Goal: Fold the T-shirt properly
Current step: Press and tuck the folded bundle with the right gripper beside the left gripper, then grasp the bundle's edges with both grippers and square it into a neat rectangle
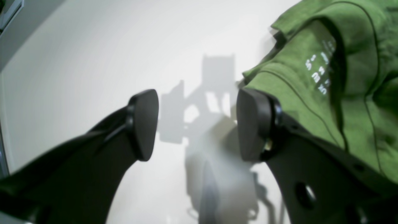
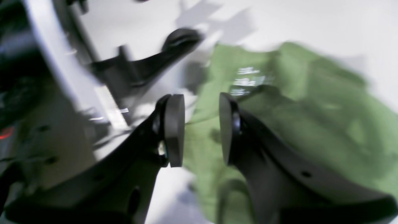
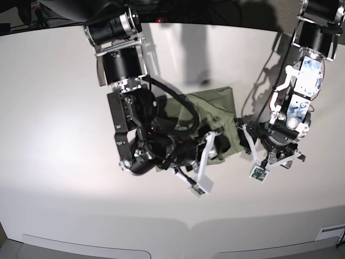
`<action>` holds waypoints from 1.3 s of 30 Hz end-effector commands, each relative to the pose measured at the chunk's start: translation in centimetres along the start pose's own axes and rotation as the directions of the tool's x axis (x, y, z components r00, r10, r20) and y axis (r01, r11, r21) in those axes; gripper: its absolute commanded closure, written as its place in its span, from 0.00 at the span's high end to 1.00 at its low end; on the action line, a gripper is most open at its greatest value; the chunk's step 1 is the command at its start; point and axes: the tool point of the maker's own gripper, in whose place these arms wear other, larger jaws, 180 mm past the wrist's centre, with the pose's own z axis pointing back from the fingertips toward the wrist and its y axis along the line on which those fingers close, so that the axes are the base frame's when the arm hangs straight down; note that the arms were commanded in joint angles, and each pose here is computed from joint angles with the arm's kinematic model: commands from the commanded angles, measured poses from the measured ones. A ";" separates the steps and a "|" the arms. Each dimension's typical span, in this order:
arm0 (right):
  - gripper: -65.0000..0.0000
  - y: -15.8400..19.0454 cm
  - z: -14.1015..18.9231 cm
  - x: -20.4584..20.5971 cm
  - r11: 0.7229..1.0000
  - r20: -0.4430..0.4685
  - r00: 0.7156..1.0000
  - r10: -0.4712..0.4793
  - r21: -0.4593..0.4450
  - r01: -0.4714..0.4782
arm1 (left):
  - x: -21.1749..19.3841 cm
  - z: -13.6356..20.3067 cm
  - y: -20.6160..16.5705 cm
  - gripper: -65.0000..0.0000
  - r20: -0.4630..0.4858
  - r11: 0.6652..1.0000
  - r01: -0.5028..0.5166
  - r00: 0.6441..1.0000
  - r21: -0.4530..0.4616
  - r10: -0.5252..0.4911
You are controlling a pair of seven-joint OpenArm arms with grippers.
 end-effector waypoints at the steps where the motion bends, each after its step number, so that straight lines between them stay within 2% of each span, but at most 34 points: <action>1: 0.30 -1.0 0.9 1.6 0.999 0.039 0.999 0.023 -0.041 -0.021 | 1.9 0.4 1.1 0.59 0.055 1.000 0.002 0.998 0.028 -0.004; 3: 0.30 -3.2 1.7 0.7 0.993 0.018 1.000 -0.005 -0.120 0.007 | 1.9 0.4 1.1 0.59 0.055 1.000 0.001 0.998 0.028 -0.003; 5: 0.30 -4.6 2.4 -0.4 0.986 0.012 0.998 -0.054 -0.156 0.055 | 1.9 0.4 1.1 0.59 0.056 1.000 0.001 0.998 0.028 -0.003; 9: 0.30 -4.2 2.1 -2.9 0.983 0.013 0.989 -0.144 -0.113 0.145 | 1.9 0.4 1.1 0.59 0.056 1.000 0.001 0.998 0.027 -0.002; 17: 0.30 -0.4 0.0 -10.8 0.975 -0.158 0.962 -0.222 -0.044 0.218 | 1.9 0.4 1.0 0.59 0.055 1.000 -0.005 0.998 0.019 0.003; 21: 0.30 1.0 -0.2 -11.7 0.967 -0.166 0.954 -0.250 0.005 0.254 | 1.9 0.4 1.0 0.59 0.054 1.000 -0.004 0.999 0.019 0.003; 25: 0.30 0.5 -0.2 -10.4 0.970 -0.125 0.962 -0.241 0.003 0.244 | 1.5 0.4 0.8 0.59 0.033 1.000 -0.009 0.999 0.012 0.009; 28: 0.30 0.4 0.1 -7.7 0.973 -0.055 0.973 -0.225 0.035 0.228 | 1.1 0.4 -0.4 0.59 0.008 0.996 -0.061 0.998 -0.060 0.062; 30: 0.30 0.1 0.6 -5.7 0.978 -0.011 0.979 -0.202 0.043 0.202 | 1.7 0.6 -0.8 0.59 0.029 0.994 -0.076 0.997 -0.084 0.078; 34: 0.30 -1.3 1.9 -1.4 0.991 0.077 0.988 -0.136 0.013 0.136 | 4.3 0.9 2.1 0.59 0.104 1.000 -0.003 0.995 -0.003 0.003; 36: 0.30 -2.1 2.4 0.6 0.994 0.119 0.988 -0.100 -0.019 0.103 | 5.1 1.2 3.4 0.59 0.095 1.000 -0.016 0.995 -0.004 0.017; 39: 0.30 -4.6 3.2 2.3 0.987 0.150 0.988 -0.024 -0.154 0.047 | 5.6 1.5 3.5 0.59 0.081 0.996 -0.061 0.995 -0.064 0.066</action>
